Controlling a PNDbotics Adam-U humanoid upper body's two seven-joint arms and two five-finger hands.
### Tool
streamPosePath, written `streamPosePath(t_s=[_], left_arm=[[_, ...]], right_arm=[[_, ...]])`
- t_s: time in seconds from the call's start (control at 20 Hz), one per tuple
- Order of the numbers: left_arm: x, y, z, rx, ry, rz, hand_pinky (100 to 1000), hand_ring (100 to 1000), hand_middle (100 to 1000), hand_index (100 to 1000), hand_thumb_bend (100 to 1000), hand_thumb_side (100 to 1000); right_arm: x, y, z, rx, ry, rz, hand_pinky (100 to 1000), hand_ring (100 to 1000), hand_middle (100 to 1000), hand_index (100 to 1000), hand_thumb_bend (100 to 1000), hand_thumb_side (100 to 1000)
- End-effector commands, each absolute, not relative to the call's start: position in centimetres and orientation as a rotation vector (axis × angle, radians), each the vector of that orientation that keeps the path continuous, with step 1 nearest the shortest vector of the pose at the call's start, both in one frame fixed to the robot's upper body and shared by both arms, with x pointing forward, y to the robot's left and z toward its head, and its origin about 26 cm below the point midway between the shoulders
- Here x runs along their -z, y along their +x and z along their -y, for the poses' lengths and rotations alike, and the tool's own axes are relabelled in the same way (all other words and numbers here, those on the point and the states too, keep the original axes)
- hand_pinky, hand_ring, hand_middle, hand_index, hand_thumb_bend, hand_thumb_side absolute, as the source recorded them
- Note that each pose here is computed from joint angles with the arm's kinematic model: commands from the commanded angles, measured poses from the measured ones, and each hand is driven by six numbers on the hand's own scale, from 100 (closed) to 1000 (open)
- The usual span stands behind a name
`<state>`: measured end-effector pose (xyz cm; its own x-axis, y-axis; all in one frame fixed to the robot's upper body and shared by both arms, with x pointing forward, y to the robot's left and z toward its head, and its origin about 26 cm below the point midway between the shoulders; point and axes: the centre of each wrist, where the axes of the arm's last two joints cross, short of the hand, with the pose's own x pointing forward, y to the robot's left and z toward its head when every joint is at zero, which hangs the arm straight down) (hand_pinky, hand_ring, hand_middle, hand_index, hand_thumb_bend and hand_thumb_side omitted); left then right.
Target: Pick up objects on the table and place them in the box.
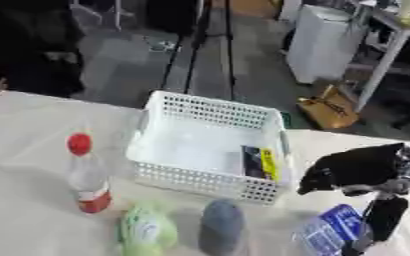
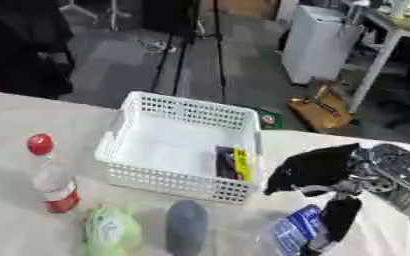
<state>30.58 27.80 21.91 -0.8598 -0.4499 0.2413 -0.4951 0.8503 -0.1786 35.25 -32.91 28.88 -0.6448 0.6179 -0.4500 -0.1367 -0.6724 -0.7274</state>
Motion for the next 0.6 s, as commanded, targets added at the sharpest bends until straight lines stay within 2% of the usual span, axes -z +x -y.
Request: streamPosePath(t_s=[0.05,0.6], left_arm=[[-22.5,30.33,-28.04,-0.346,0.748,2.858,711,878,875,782,100,1000],[-22.47,30.31,-28.08,-0.348,0.75,2.853,712,879,875,782,100,1000]], right_arm=[[-29.69,35.07,33.48,-2.407,-0.969,0.806,1000,997,947,1000,692,738],[-28.99,35.01,33.91,-2.396,-0.918,0.759,1000,998,946,1000,690,727]])
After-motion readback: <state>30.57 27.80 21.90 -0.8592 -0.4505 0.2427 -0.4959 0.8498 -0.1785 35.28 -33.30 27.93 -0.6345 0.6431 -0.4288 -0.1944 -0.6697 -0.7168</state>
